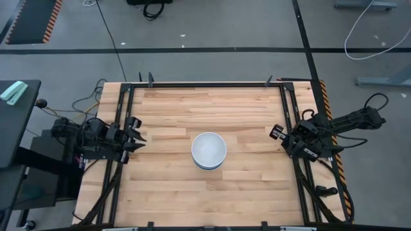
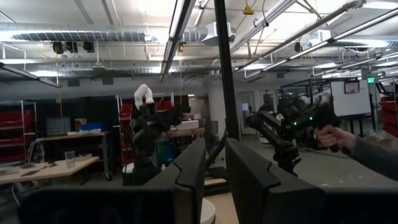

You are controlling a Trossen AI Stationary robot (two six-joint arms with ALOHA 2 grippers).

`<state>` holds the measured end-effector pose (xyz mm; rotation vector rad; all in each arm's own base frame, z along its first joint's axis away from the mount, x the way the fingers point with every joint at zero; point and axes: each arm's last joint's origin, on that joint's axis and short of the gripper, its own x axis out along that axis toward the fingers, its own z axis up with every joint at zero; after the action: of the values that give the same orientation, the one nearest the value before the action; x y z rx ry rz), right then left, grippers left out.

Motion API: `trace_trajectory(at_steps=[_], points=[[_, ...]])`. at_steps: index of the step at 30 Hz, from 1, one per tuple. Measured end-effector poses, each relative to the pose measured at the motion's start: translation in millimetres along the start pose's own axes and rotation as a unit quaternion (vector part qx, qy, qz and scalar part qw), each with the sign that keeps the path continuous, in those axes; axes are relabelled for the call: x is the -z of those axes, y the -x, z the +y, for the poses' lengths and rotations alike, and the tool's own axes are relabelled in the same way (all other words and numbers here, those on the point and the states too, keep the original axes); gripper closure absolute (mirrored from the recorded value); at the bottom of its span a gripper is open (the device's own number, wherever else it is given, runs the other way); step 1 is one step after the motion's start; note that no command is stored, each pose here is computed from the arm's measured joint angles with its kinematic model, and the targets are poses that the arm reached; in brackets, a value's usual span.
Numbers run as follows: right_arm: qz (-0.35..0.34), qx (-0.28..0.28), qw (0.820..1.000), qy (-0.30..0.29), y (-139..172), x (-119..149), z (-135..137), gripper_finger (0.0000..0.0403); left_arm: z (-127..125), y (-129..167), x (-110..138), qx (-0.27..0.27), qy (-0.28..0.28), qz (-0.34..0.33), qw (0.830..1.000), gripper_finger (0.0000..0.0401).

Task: Nest bowls inside each other
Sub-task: Return to Home Position

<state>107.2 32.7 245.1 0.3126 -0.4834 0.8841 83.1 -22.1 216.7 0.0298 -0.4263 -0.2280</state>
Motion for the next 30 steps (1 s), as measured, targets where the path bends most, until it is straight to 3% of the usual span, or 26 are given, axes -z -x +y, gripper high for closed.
trace_trajectory(at_steps=[11, 15, 19, 26, 30], points=[[-0.008, -0.02, 0.999, -0.038, -5.1, 3.5, 7.6, 0.038, -0.3, 0.0, 3.0, 0.001, 0.01, 0.016, 1.0, 0.0324], [-0.034, -0.073, 0.995, -0.056, -8.4, 0.1, 19.8, 0.038, -0.5, 0.2, 5.6, 0.002, 0.013, 0.03, 0.999, 0.0322], [-0.042, -0.127, 0.991, -0.018, -9.3, -0.9, 29.4, 0.038, -0.6, 0.2, 6.2, 0.002, 0.015, 0.033, 0.999, 0.0321], [-0.01, -0.101, 0.995, -0.004, 4.2, 21.1, 25.9, 0.038, -0.6, 0.2, 6.4, 0.003, 0.014, 0.034, 0.999, 0.0322], [-0.009, -0.099, 0.995, -0.003, 2.6, 19.1, 24.9, 0.038, -0.6, 0.2, 6.4, 0.003, 0.012, 0.034, 0.999, 0.0326]])
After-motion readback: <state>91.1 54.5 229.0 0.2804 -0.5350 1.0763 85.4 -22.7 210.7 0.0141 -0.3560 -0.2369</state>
